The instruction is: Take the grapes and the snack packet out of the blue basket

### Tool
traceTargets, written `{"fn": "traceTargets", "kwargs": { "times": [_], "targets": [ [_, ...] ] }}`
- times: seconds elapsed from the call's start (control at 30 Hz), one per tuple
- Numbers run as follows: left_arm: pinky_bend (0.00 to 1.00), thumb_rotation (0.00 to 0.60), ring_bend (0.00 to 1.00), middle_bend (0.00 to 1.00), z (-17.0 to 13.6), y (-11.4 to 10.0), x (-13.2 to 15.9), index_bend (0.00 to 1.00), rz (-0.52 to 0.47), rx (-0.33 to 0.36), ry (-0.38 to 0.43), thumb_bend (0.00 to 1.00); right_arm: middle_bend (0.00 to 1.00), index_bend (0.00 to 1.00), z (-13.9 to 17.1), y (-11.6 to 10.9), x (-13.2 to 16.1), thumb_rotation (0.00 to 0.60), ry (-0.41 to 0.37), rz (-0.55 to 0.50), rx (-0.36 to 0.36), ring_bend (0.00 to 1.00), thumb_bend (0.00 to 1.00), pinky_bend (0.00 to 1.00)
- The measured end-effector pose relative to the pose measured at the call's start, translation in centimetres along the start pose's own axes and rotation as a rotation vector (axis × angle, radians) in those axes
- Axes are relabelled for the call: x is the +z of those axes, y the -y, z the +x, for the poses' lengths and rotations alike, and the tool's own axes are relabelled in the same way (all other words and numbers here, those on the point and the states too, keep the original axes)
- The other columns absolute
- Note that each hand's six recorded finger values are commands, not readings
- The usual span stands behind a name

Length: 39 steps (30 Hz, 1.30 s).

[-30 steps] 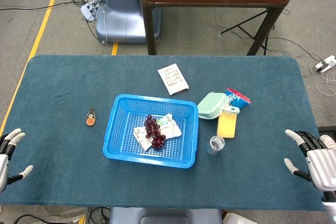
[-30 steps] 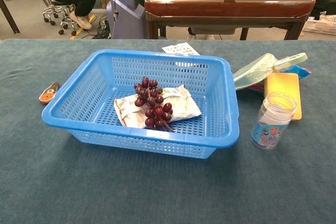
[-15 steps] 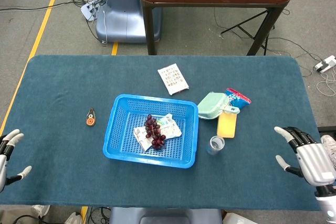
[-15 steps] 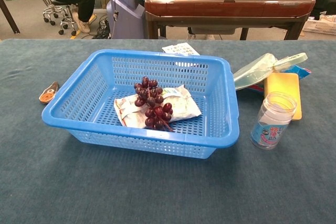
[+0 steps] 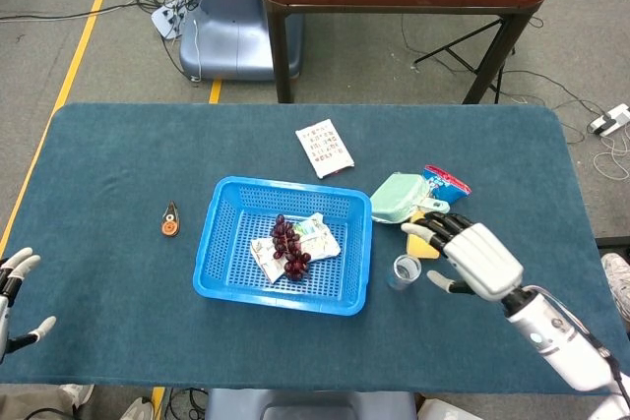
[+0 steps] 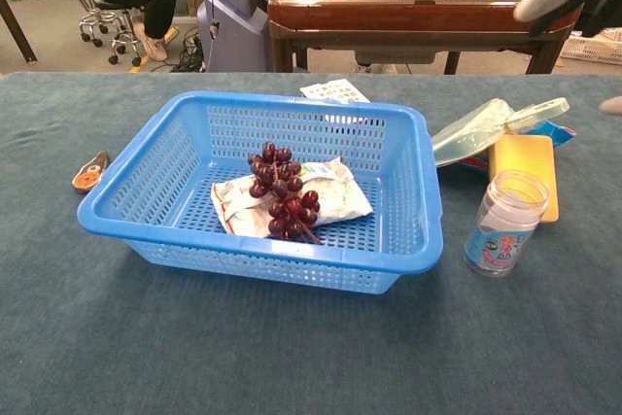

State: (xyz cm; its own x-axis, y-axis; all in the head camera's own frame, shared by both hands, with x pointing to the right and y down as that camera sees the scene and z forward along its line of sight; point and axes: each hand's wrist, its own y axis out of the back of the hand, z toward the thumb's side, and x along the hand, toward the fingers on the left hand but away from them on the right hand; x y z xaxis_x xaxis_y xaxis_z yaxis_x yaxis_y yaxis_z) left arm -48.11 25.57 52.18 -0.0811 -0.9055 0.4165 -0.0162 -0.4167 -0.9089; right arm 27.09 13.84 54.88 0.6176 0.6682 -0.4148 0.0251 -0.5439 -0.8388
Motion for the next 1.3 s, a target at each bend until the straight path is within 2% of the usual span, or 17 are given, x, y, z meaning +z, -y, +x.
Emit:
{"fn": "traceTargets", "kwargs": {
  "times": [0.3, 0.6, 0.8, 1.1, 1.3],
  "targets": [
    [0.11, 0.6, 0.13, 0.14, -0.3, 0.0, -0.7, 0.21, 0.003, -0.002, -0.019, 0.15, 0.17, 0.18, -9.4, 1.7, 4.7, 0.6, -0.156, 0.054, 0.139, 0.11, 0.13, 0.26],
    [0.11, 0.6, 0.13, 0.14, -0.7, -0.3, -1.4, 0.21, 0.0, 0.004, -0.037, 0.15, 0.16, 0.16, -17.0, 4.2, 9.7, 0.6, -0.25, 0.153, 0.197, 0.11, 0.13, 0.26],
    [0.11, 0.6, 0.13, 0.14, -0.9, -0.4, -1.4, 0.21, -0.006, 0.008, -0.041, 0.15, 0.16, 0.16, -19.8, 6.7, 11.2, 0.6, -0.269, 0.224, 0.229, 0.11, 0.13, 0.26],
    [0.11, 0.6, 0.13, 0.14, -0.9, -0.3, -1.7, 0.21, -0.003, 0.006, -0.05, 0.15, 0.16, 0.16, -22.7, 10.7, 12.9, 0.6, -0.266, 0.254, 0.292, 0.11, 0.13, 0.26],
    [0.11, 0.6, 0.13, 0.14, -1.1, -0.2, -2.4, 0.21, -0.003, 0.002, -0.069, 0.15, 0.17, 0.16, -24.1, 12.5, 13.6, 0.6, -0.262, 0.305, 0.316, 0.11, 0.13, 0.26]
  ]
}}
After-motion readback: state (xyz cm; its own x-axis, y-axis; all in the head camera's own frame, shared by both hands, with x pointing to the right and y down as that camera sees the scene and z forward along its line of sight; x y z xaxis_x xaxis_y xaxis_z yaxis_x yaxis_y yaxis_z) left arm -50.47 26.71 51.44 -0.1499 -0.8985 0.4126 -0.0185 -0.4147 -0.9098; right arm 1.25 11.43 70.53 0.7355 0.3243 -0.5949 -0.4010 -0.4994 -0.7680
